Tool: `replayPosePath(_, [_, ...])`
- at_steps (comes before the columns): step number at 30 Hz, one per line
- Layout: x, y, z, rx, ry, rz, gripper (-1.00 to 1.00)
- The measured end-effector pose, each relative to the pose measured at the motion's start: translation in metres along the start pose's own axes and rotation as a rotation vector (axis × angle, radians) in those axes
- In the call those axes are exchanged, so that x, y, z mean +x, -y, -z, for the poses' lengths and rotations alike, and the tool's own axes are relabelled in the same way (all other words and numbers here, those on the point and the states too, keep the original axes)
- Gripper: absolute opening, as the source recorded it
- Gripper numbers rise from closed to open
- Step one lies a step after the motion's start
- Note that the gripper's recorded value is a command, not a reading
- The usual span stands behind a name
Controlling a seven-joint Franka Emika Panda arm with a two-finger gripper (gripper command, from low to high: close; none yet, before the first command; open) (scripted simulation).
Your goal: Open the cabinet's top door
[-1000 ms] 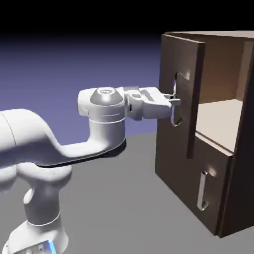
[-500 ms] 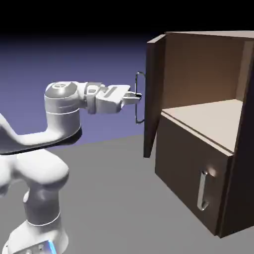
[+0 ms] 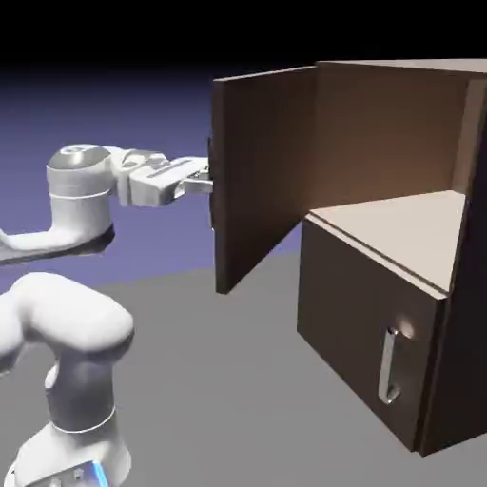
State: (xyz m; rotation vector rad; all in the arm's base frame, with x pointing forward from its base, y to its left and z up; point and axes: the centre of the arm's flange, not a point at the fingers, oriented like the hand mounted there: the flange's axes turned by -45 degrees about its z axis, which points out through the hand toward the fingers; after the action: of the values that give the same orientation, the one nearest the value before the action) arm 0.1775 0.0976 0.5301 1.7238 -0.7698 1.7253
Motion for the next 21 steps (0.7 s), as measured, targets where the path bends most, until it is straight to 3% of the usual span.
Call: replayPosePath(21, [0.000, 0.108, 0.165, -0.461, 0.001, 0.000, -1.00])
